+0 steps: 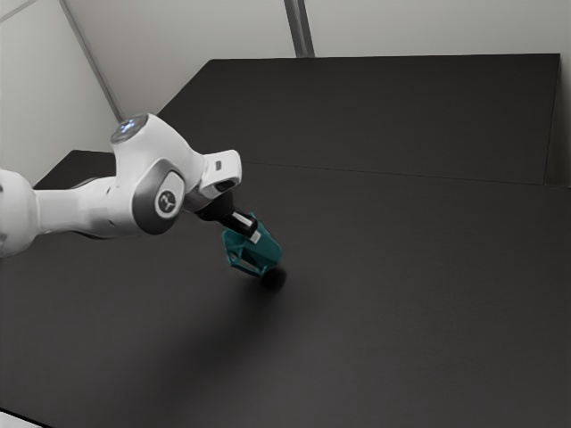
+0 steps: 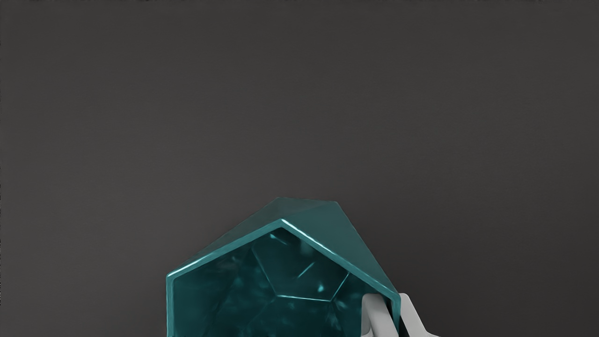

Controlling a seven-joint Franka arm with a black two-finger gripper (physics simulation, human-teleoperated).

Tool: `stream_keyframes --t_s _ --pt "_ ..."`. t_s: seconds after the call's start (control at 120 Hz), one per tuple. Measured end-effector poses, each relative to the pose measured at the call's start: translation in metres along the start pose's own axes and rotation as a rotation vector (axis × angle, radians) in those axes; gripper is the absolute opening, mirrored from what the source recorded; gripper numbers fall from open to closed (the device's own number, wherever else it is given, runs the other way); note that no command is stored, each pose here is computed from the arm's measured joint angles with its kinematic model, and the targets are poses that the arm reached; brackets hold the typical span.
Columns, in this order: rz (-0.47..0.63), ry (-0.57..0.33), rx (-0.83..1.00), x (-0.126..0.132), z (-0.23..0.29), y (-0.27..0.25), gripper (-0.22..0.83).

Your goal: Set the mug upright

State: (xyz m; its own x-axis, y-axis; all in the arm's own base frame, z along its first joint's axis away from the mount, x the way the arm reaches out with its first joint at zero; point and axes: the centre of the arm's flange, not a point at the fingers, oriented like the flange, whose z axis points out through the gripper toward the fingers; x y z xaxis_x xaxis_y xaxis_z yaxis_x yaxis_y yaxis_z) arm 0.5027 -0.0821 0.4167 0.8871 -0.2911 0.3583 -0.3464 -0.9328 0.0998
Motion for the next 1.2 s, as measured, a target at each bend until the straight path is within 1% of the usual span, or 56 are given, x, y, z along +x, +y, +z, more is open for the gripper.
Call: stream_keyframes --t_s 0.333,0.475,0.575,0.642,0.825,0.925,1.042,1.2 --pt "-0.037 0.035 -0.002 0.006 0.001 0.001 -0.17" --pt "-0.049 0.033 -0.010 0.005 -0.002 0.002 -0.17" --pt "-0.063 0.020 -0.023 0.001 -0.013 0.001 -0.17" --pt "-0.091 0.005 -0.028 -0.008 -0.021 -0.009 -0.17" --pt "-0.145 -0.037 -0.041 -0.055 -0.037 -0.019 -0.17" --pt "-0.179 -0.054 -0.040 -0.077 -0.040 -0.028 -0.17" --pt "-0.216 -0.078 -0.035 -0.092 -0.036 -0.041 -0.17" --pt "-0.235 -0.112 -0.036 -0.097 -0.022 -0.048 -0.17"
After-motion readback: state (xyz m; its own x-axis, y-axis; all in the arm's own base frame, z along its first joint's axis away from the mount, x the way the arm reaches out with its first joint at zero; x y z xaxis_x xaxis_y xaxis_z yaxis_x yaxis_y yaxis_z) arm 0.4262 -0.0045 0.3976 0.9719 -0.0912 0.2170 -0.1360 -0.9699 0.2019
